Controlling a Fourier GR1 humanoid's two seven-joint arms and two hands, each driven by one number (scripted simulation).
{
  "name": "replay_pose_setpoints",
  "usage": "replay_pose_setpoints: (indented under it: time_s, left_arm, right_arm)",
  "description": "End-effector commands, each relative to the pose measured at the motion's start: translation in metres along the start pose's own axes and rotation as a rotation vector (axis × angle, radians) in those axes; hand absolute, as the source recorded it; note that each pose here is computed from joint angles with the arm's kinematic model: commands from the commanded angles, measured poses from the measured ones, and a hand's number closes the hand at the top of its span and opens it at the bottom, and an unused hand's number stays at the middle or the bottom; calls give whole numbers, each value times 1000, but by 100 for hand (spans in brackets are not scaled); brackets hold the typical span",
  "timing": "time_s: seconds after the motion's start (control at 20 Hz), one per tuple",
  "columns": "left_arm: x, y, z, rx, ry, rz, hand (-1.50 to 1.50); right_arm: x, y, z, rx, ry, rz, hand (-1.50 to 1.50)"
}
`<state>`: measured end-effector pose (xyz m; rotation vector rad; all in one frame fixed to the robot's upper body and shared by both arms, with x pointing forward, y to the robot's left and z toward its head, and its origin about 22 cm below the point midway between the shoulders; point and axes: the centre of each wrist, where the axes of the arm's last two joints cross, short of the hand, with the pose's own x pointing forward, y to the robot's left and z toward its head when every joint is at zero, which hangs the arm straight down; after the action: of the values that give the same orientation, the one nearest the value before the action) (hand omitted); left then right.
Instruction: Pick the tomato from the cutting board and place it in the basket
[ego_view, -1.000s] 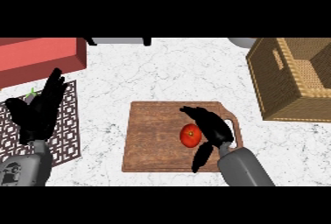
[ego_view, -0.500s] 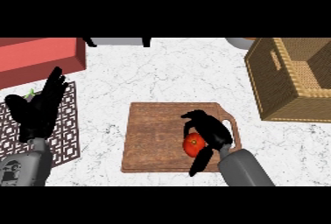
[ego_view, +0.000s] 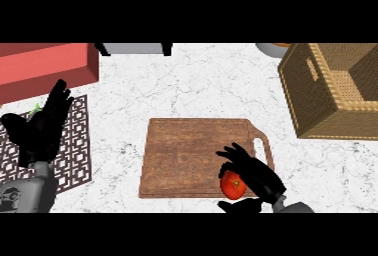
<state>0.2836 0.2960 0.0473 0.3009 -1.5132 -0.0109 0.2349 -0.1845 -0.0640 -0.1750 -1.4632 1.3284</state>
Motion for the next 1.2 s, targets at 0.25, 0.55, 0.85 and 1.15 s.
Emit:
replay_pose_setpoints:
  time_s: [0.25, 0.55, 0.85, 1.15]
  left_arm:
    - [-2, 9, 6, 19, -10, -10, 0]
    - [13, -5, 3, 7, 3, -1, 0]
    - [-3, -2, 6, 1, 8, -8, 0]
    - [-4, 5, 0, -8, 11, 5, 0]
  right_arm:
    - [-44, 49, 132, -45, -78, -265, 150]
    - [-7, 29, 158, -232, -259, -466, 150]
    - [26, -52, 203, -355, -278, -411, 150]
    - [58, -108, 217, -435, -201, -382, 150]
